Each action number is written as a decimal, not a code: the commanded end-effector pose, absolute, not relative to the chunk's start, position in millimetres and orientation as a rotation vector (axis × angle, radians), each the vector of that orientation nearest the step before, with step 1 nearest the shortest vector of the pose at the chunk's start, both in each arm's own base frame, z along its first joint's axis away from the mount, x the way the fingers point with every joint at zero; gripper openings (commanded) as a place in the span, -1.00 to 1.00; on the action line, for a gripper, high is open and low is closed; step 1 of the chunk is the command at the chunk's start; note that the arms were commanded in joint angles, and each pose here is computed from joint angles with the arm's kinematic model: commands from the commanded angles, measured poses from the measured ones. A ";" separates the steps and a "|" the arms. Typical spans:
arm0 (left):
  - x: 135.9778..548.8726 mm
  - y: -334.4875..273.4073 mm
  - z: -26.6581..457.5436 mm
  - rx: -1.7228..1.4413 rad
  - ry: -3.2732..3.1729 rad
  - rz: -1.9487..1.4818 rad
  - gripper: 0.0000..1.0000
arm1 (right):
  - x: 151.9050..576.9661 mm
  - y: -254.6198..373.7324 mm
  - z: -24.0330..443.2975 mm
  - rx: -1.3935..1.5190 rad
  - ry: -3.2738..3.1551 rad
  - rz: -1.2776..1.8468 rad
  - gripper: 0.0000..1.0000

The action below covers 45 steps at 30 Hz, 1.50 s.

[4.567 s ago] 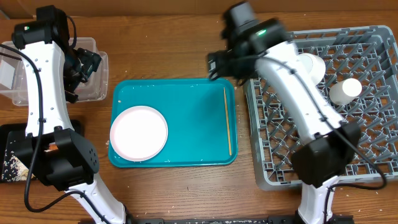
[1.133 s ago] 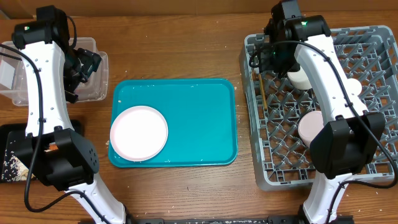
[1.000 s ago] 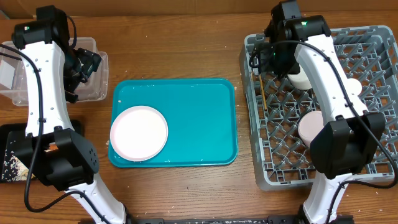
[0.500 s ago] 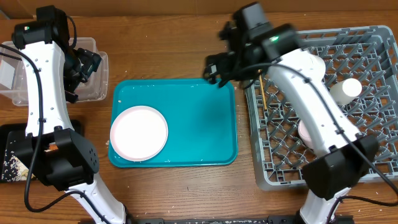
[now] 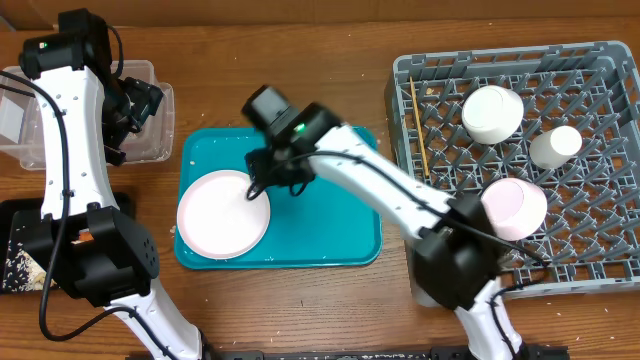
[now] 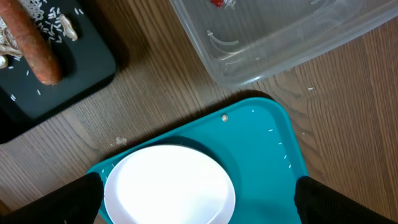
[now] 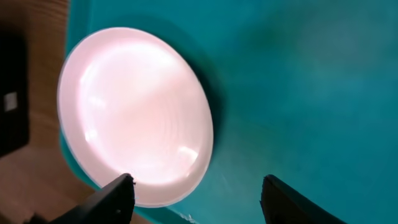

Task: Sort waste into correct bins and load items into the dishwasher
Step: 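Move the right gripper to the large white plate on the tray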

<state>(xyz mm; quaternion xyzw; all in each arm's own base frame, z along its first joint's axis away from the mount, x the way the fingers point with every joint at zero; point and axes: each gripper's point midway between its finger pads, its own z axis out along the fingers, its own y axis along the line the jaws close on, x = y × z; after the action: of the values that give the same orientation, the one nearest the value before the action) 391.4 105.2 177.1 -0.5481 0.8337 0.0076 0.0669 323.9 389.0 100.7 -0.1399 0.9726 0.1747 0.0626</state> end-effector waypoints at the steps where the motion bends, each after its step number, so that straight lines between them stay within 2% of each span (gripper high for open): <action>1: 388.5 103.6 187.0 -1.664 2.479 0.008 1.00 | 324.0 398.3 82.9 -0.291 2.967 0.481 0.27; 6: 388.5 103.6 187.0 -1.664 2.479 0.008 1.00 | 312.9 401.8 57.1 -0.301 3.024 0.429 0.13; 9: 388.4 103.5 187.0 -1.665 2.479 0.008 0.99 | 310.4 401.3 48.0 -0.278 3.047 0.410 -0.15; 11: 388.4 103.5 187.0 -1.665 2.479 0.008 0.99 | 308.3 401.8 45.2 -0.283 3.053 0.403 -0.24; 26: 388.5 103.6 187.0 -1.664 2.479 0.008 1.00 | 292.1 392.2 5.5 -0.215 3.110 0.349 -0.27; 31: 388.5 103.6 187.0 -1.664 2.479 0.008 0.99 | 296.9 381.3 2.3 -0.185 3.098 0.267 -0.39; 35: 388.5 103.6 187.0 -1.664 2.479 0.008 0.99 | 304.7 361.3 1.1 -0.133 3.113 0.185 -0.50; 41: 388.5 103.6 187.0 -1.664 2.479 0.008 0.99 | 333.0 299.0 4.3 0.088 3.142 -0.010 -0.92; 45: 388.5 103.6 187.0 -1.664 2.479 0.008 1.00 | 355.8 252.6 15.4 0.204 3.130 -0.143 -0.92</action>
<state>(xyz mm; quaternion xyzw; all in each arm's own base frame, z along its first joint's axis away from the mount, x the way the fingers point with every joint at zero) 391.5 105.2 177.1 -0.5481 0.8337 0.0075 0.0670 327.6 297.0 13.4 0.0293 0.9990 0.0149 -0.0309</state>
